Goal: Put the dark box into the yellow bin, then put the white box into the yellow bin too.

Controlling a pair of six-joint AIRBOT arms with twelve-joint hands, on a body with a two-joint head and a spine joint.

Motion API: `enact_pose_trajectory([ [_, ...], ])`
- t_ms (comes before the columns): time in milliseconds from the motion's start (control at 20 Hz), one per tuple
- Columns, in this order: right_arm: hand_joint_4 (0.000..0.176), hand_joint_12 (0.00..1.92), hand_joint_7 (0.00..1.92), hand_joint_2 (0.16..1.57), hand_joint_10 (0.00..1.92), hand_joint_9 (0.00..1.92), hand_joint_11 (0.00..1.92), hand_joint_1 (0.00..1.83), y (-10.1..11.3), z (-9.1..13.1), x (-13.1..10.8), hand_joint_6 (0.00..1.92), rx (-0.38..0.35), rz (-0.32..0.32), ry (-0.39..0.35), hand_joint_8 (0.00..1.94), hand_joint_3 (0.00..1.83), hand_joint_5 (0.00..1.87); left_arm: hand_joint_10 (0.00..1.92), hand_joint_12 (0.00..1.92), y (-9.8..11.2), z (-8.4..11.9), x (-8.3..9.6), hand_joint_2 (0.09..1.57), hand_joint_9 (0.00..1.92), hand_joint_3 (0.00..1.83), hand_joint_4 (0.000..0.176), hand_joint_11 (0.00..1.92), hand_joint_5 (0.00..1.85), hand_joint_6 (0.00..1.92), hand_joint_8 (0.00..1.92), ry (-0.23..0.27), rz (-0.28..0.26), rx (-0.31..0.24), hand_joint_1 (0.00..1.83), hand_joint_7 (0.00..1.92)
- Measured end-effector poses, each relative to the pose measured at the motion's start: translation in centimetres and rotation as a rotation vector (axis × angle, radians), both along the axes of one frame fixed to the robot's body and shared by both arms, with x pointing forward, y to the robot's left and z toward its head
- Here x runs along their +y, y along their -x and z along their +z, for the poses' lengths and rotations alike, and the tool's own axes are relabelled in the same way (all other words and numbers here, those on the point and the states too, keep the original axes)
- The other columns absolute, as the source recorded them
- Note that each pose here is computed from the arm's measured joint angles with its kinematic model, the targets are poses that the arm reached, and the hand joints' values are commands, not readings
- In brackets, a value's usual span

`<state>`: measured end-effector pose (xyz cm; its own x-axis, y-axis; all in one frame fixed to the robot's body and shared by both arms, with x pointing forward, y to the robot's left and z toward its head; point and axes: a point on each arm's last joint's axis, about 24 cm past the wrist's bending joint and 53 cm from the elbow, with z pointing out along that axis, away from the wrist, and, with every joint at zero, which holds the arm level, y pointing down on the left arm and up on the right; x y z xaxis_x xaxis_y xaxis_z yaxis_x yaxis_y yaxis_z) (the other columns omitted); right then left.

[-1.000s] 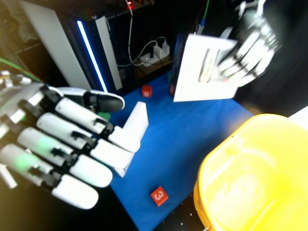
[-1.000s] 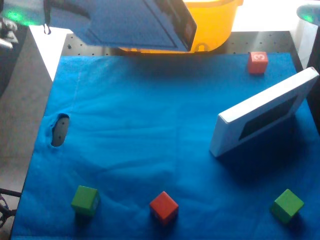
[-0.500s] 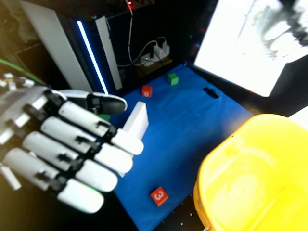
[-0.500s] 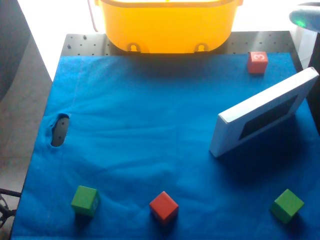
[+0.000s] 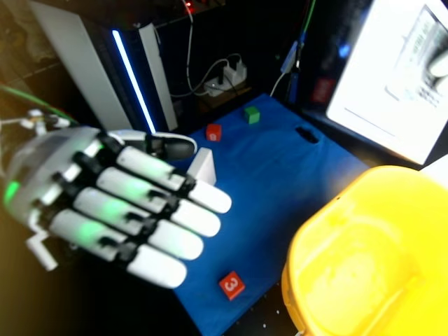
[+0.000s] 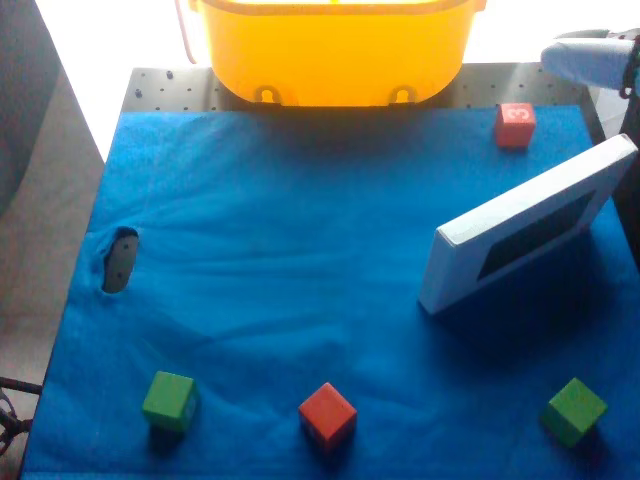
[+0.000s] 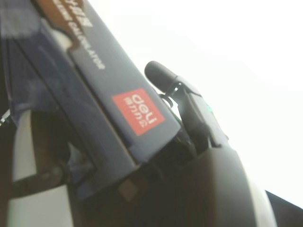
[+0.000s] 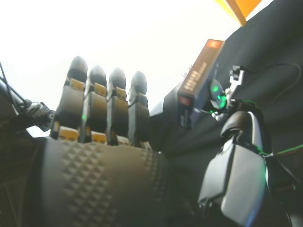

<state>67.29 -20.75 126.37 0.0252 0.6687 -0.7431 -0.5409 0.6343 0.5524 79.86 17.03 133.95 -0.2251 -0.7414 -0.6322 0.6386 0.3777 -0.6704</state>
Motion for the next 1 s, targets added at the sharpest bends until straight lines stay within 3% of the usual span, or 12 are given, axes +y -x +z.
enact_pose_trajectory([
  [50, 0.0, 0.23, 0.47, 0.75, 0.02, 0.37, 0.26, 0.42, 0.0, 0.2, 0.3, 0.01, -0.005, 0.01, -0.008, 0.02, 0.0, 0.56, 0.62, 1.08, -0.1, 0.0, -0.2, 1.05, 0.26, 0.0, 0.146, 0.09, 0.6, 0.78, 0.56, 0.003, -0.002, 0.0, 1.01, 0.46],
  [100, 0.0, 0.23, 0.47, 0.75, 0.02, 0.37, 0.26, 0.42, 0.1, 0.4, 0.6, 0.01, -0.012, 0.018, -0.013, 0.02, 0.0, 0.56, 0.62, 1.08, -0.2, -0.2, -0.5, 1.05, 0.26, 0.0, 0.146, 0.09, 0.6, 0.78, 0.56, 0.002, -0.003, 0.004, 1.01, 0.46],
  [150, 0.0, 0.22, 0.47, 0.74, 0.01, 0.37, 0.24, 0.42, 0.2, 0.9, 1.0, 0.0, -0.026, 0.028, -0.018, 0.01, 0.0, 0.54, 0.49, 1.31, -0.5, -0.5, -0.9, 1.08, 0.81, 0.0, 0.0, 0.37, 1.08, 0.87, 0.79, -0.01, 0.0, 0.007, 1.22, 0.94],
  [250, 0.0, 0.21, 0.45, 0.76, 0.0, 0.35, 0.23, 0.41, 0.3, 1.0, 1.6, 0.0, -0.036, 0.045, -0.017, 0.0, 0.01, 0.51, 0.69, 0.99, -0.8, -0.2, -0.7, 1.01, 1.2, 0.0, 0.0, 0.84, 1.11, 0.7, 0.4, 0.016, 0.004, 0.01, 1.37, 1.27],
  [300, 0.0, 0.22, 0.45, 0.79, 0.01, 0.36, 0.25, 0.4, 0.4, 1.1, 1.8, 0.0, -0.038, 0.051, -0.018, 0.0, 0.02, 0.51, 0.91, 1.15, -0.8, -0.2, -0.7, 1.01, 1.19, 0.0, 0.0, 0.91, 1.12, 0.65, 0.14, 0.011, 0.004, 0.006, 1.39, 1.37],
  [350, 0.0, 0.22, 0.44, 0.78, 0.0, 0.36, 0.25, 0.39, 0.4, 1.1, 1.9, 0.0, -0.04, 0.053, -0.017, 0.0, 0.01, 0.51, 1.18, 1.55, -0.8, -0.3, -0.9, 0.99, 1.26, 0.0, 0.0, 1.04, 1.2, 0.52, 0.17, 0.006, 0.003, 0.006, 1.31, 1.45],
  [450, 0.0, 0.22, 0.46, 0.79, 0.01, 0.38, 0.26, 0.39, 0.4, 1.4, 2.0, 0.01, -0.042, 0.058, -0.029, 0.01, 0.01, 0.52, 1.43, 1.77, -1.1, -0.6, -1.6, 0.99, 1.25, 0.0, 0.0, 1.17, 1.24, 0.42, 0.37, 0.001, -0.001, 0.008, 1.29, 1.39],
  [550, 0.0, 0.22, 0.46, 0.79, 0.01, 0.38, 0.25, 0.4, 0.6, 1.4, 2.2, 0.0, -0.045, 0.066, -0.025, 0.01, 0.01, 0.52, 1.22, 1.62, -1.2, -0.6, -2.1, 1.0, 1.14, 0.0, 0.0, 1.01, 1.25, 0.38, 0.5, 0.007, -0.006, 0.003, 1.29, 1.33],
  [650, 0.0, 0.22, 0.47, 0.8, 0.01, 0.4, 0.29, 0.38, 0.5, 1.5, 2.6, 0.0, -0.046, 0.074, -0.028, 0.0, 0.0, 0.52, 1.51, 1.78, -1.4, -0.6, -2.9, 1.01, 1.19, 0.0, 0.031, 1.11, 1.21, 0.58, 0.43, 0.017, -0.015, 0.0, 1.27, 1.3],
  [700, 0.0, 0.22, 0.46, 0.79, 0.01, 0.39, 0.28, 0.4, 0.6, 1.8, 2.7, 0.01, -0.056, 0.08, -0.031, 0.0, 0.0, 0.53, 1.07, 1.42, -1.3, -0.3, -3.5, 1.01, 1.11, 0.0, 0.032, 0.98, 1.2, 0.64, 0.44, 0.02, -0.027, -0.007, 1.27, 1.28],
  [750, 0.0, 0.21, 0.47, 0.8, 0.0, 0.38, 0.28, 0.41, 0.6, 2.0, 2.9, 0.0, -0.061, 0.083, -0.036, 0.0, 0.0, 0.53, 0.96, 1.19, -1.2, 0.0, -3.8, 1.01, 1.16, 0.0, 0.0, 1.0, 1.17, 0.64, 0.31, 0.016, -0.032, -0.017, 1.37, 1.28],
  [1000, 0.0, 0.2, 0.49, 0.8, 0.01, 0.41, 0.27, 0.42, 0.9, 2.4, 3.8, 0.0, -0.075, 0.112, -0.04, 0.01, 0.0, 0.53, 0.94, 0.82, -1.0, 1.9, -3.4, 1.05, 1.01, 0.0, 0.0, 0.85, 1.16, 0.77, 0.7, 0.034, -0.032, -0.056, 1.39, 1.1],
])
